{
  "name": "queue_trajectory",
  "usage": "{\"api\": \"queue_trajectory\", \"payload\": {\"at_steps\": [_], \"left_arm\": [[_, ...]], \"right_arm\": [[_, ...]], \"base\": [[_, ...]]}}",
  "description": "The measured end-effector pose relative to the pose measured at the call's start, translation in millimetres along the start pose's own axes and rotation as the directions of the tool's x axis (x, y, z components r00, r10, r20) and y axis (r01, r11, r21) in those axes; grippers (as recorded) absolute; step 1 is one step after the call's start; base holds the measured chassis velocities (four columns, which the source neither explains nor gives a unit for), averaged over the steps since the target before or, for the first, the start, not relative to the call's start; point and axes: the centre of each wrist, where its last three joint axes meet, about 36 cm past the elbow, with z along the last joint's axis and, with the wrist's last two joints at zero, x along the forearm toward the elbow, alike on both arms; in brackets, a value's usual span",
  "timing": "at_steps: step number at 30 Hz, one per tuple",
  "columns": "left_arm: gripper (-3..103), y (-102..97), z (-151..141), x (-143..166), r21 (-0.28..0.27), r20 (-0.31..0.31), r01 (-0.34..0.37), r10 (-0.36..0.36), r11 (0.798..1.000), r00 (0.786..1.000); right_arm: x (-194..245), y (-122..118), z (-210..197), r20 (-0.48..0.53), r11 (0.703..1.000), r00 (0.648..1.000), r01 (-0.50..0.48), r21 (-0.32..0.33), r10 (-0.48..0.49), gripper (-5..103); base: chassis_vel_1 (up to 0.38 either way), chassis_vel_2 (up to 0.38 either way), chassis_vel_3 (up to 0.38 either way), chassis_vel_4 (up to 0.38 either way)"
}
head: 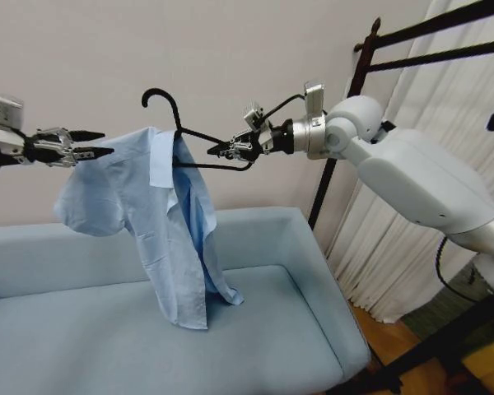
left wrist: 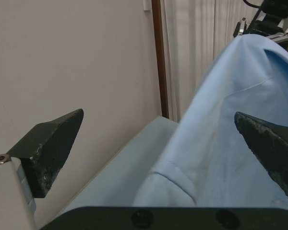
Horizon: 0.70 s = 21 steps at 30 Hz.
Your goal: Pick up the clothes from the sofa and hang them on the clothes hanger.
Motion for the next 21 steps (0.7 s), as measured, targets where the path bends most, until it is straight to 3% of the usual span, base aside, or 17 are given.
{"api": "queue_trajectory", "payload": {"at_steps": [4, 10, 13, 16, 18, 21], "left_arm": [[100, -0.3, -1, 0, 0.015, 0.018, 0.005, -0.006, 1.000, 1.000], [102, -2.3, -1, -5, 0.007, -0.007, -0.015, 0.015, 1.000, 1.000], [98, -4.1, 2, -8, 0.007, -0.015, -0.027, 0.027, 1.000, 1.000], [83, -5.6, 5, -12, 0.008, -0.024, -0.028, 0.028, 1.000, 0.999], [83, -6.4, 6, -13, 0.008, -0.026, -0.029, 0.029, 1.000, 0.999], [66, -7.4, 7, -15, 0.010, -0.030, -0.026, 0.026, 1.000, 0.999]], "right_arm": [[0, -1, -2, 0.009, 1.000, 1.000, -0.003, -0.003, 0.003, 2], [-1, -1, 1, 0.012, 1.000, 1.000, -0.011, -0.010, 0.011, 2], [-1, 0, 3, 0.014, 1.000, 1.000, -0.014, -0.013, 0.015, 2], [0, 0, 4, 0.018, 1.000, 1.000, -0.022, -0.015, 0.022, 2], [0, 0, 4, 0.018, 1.000, 1.000, -0.023, -0.016, 0.024, 2], [0, -1, 3, 0.021, 0.999, 0.999, -0.029, -0.016, 0.029, 2]], "base": [[0.000, 0.000, 0.000, 0.000], [0.000, 0.000, 0.000, 0.000], [0.000, 0.000, 0.000, 0.000], [0.000, 0.000, 0.000, 0.000], [0.000, 0.000, 0.000, 0.000], [0.000, 0.000, 0.000, 0.000]]}}
